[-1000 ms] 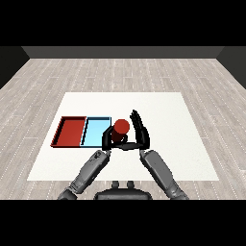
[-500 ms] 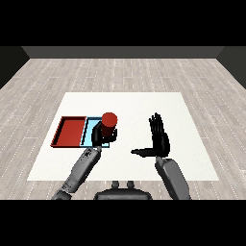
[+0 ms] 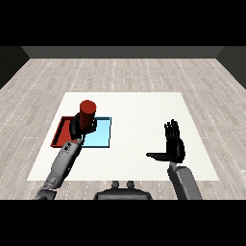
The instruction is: Pick the red can and put it in the red box
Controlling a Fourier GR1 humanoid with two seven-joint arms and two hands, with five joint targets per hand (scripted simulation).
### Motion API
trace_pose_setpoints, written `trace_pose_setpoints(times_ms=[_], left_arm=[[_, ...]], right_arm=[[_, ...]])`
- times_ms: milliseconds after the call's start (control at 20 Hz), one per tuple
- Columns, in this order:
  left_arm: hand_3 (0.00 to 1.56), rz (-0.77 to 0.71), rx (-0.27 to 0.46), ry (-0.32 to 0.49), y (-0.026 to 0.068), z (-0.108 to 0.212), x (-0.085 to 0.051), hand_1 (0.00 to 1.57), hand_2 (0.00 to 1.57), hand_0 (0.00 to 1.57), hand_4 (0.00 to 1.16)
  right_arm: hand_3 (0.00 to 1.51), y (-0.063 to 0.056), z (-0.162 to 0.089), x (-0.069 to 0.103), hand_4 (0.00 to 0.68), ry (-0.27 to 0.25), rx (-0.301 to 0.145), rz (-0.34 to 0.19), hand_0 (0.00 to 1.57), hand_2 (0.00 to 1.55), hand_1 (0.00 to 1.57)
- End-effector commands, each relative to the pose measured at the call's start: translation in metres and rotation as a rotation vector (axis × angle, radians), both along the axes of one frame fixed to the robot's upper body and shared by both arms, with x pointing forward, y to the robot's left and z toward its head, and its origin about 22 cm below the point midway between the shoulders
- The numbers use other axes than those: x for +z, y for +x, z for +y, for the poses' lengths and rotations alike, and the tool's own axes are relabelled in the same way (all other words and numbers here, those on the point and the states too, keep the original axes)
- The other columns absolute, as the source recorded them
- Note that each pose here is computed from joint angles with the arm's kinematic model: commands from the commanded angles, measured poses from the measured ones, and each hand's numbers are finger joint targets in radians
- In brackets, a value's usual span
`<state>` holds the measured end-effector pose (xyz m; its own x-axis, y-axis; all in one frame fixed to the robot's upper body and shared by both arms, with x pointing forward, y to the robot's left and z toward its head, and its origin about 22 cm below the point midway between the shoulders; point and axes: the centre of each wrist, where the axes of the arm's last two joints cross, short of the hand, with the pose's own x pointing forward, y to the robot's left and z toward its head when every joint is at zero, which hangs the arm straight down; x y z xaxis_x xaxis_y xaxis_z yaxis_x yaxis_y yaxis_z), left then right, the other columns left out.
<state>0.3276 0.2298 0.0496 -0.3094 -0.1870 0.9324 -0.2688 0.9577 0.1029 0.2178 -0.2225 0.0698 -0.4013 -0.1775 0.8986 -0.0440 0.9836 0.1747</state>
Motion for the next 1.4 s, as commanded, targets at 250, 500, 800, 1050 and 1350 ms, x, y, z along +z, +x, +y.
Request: trace_pose_setpoints(times_ms=[250,500,800,1050,1350], left_arm=[[1.50,0.305,0.220,0.233,0.0086,0.122,-0.023,1.57,1.55,1.57,1.11],[1.47,0.544,0.348,0.348,0.0001,0.165,-0.054,1.57,1.55,1.57,1.05],[0.62,0.797,0.413,0.425,0.0009,0.171,-0.084,1.06,0.98,1.06,0.82],[0.00,0.921,0.394,0.408,-0.0086,0.156,-0.114,0.92,0.88,0.92,0.71],[0.00,1.020,0.239,0.502,-0.0060,0.177,-0.100,0.00,0.00,0.00,0.00]], right_arm=[[0.00,-0.005,-0.013,-0.026,0.000,0.019,-0.023,0.064,0.00,0.00,0.00],[0.00,0.007,-0.026,-0.034,0.000,-0.010,-0.044,0.054,0.00,0.00,0.00],[0.00,0.005,-0.013,-0.050,0.000,-0.006,-0.056,0.055,0.00,0.00,0.00],[0.00,0.028,-0.012,-0.036,0.000,-0.016,-0.054,0.048,0.00,0.00,0.00],[0.00,0.041,0.001,-0.051,0.000,0.004,-0.048,0.046,0.00,0.00,0.00]])
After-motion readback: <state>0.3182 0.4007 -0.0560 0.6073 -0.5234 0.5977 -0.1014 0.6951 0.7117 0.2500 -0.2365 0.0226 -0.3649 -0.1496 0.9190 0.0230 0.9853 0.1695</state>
